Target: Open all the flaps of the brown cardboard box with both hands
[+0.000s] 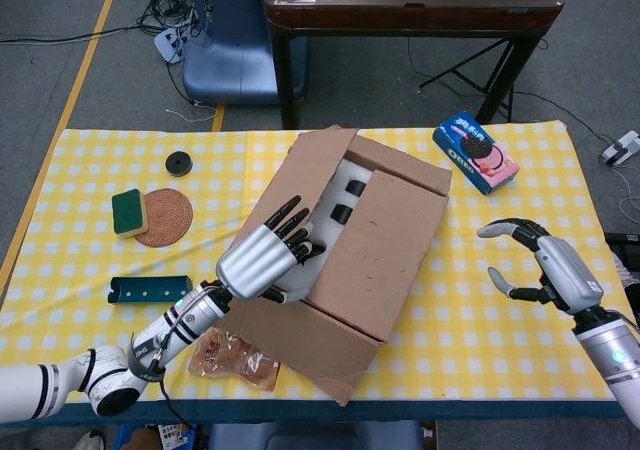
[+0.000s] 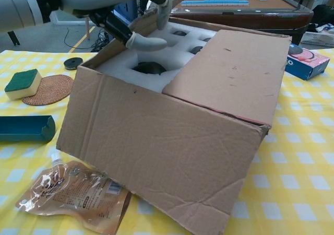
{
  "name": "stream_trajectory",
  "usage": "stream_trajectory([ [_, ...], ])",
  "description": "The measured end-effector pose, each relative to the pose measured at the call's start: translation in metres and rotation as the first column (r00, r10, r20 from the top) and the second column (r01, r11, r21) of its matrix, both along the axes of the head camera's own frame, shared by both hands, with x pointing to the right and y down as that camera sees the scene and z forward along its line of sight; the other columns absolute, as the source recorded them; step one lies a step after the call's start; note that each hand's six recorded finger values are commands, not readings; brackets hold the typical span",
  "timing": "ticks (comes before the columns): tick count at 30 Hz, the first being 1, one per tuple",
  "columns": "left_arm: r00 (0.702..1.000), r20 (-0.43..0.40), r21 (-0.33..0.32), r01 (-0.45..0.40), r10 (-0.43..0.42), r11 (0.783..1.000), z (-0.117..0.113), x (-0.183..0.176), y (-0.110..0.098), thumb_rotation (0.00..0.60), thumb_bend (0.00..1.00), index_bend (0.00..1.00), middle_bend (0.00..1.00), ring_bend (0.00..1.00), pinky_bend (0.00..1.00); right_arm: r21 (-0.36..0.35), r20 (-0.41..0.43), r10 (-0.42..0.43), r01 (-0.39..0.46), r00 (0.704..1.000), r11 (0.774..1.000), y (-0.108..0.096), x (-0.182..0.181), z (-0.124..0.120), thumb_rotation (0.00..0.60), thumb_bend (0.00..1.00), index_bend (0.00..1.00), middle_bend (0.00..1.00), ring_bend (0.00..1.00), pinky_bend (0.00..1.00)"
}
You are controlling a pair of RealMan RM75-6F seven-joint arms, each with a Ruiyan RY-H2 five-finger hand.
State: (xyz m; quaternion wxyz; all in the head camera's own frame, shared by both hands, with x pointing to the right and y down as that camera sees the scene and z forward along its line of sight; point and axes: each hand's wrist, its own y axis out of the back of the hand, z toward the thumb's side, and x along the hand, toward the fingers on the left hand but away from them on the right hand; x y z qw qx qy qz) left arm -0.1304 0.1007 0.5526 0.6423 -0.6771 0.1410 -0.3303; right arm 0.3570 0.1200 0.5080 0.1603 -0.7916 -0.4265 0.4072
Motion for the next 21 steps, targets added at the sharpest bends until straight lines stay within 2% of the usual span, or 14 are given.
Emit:
stream_trajectory([
  [12,0.996,-0.006,0.037,0.093,-0.093,0.995,-0.016,-0.027,-0.024,0.154,0.28,0.48,0.25,0.11,0.00,0.003,0.011,-0.008,0.008,1.000,1.000,-0.001,-0.003,-0.002,0.600,0.34,0.28,0.26,0.17,0.12],
  [21,0.982,0.031,0.042,0.185,-0.186,0.982,-0.013,-0.050,-0.045,0.152,0.28,0.48,0.25,0.10,0.00,0.010,0.014,-0.015,0.015,1.000,1.000,-0.001,-0.005,-0.004,0.600,0.34,0.28,0.26,0.17,0.12],
])
